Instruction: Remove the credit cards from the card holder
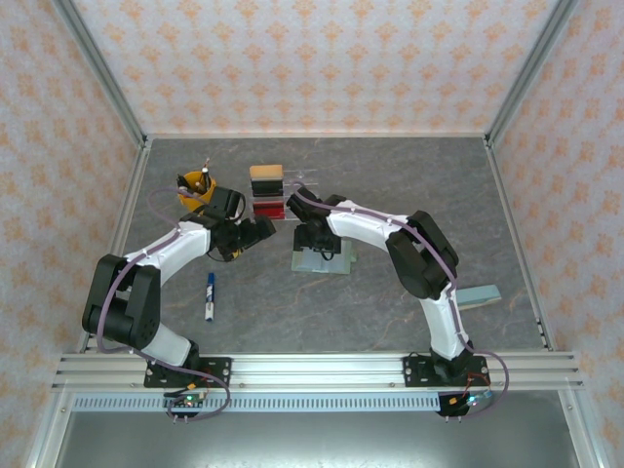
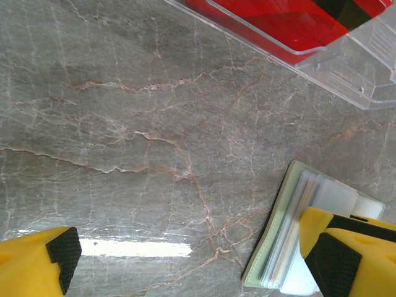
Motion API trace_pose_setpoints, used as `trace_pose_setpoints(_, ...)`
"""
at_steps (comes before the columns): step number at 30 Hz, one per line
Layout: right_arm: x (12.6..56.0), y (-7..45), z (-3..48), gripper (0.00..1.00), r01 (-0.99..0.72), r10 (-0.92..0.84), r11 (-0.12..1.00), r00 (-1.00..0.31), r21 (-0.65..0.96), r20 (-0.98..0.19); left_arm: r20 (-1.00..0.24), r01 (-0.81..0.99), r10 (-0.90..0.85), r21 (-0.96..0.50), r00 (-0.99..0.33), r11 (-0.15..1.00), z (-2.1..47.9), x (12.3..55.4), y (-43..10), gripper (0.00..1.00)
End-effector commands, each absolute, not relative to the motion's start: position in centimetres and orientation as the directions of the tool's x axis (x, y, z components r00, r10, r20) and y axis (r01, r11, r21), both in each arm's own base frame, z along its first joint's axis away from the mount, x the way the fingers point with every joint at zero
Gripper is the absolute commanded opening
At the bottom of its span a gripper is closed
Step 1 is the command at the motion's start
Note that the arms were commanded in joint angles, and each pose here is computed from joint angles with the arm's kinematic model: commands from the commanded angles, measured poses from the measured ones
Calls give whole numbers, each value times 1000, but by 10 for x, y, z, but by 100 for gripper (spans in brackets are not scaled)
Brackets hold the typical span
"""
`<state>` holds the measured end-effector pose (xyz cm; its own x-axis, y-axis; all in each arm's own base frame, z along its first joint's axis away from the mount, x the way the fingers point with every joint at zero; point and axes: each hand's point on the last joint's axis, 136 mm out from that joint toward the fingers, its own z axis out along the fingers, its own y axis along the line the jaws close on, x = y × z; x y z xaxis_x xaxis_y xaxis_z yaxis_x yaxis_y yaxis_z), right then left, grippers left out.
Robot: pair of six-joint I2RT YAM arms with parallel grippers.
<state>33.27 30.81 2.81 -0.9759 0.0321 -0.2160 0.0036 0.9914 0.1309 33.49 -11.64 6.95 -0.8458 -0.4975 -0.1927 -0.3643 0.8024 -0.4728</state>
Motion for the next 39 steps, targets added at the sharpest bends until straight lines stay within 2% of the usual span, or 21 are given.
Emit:
trace_pose_setpoints(1, 319, 285, 5, 71, 13, 12, 1000, -986, -3, -166, -193, -326, -476, -512, -858, 795, 73, 334, -121, 100)
trace_pose_setpoints(5, 319, 283, 5, 63, 10, 9, 1000, -985, -6, -172, -172, -285, -451, -570, -875, 770, 75, 333, -137, 97)
trace_pose_setpoints(11, 320, 287, 11, 48, 6, 18, 998, -983, 67, -182, -141, -209, -393, -660, -909, 721, 77, 327, -168, 81)
trace_pose_setpoints(14, 321, 289, 14, 44, 4, 23, 994, -983, 105, -183, -133, -168, -361, -705, -923, 689, 78, 326, -189, 71)
trace_pose_setpoints(21, 321, 295, 20, 33, -1, 37, 975, -985, 224, -167, -132, -106, -295, -737, -946, 668, 78, 326, -225, 40)
trace_pose_setpoints(23, 321, 297, 22, 30, -2, 42, 965, -986, 262, -162, -132, -104, -285, -724, -949, 682, 76, 326, -226, 35)
trace_pose_setpoints(31, 321, 306, 35, 27, 6, 74, 911, -986, 412, -149, -94, -114, -256, -714, -962, 691, 61, 321, -240, 30)
trace_pose_setpoints(39, 323, 310, 44, 27, 7, 96, 866, -984, 500, -152, -79, -107, -236, -725, -969, 681, 55, 318, -250, 35)
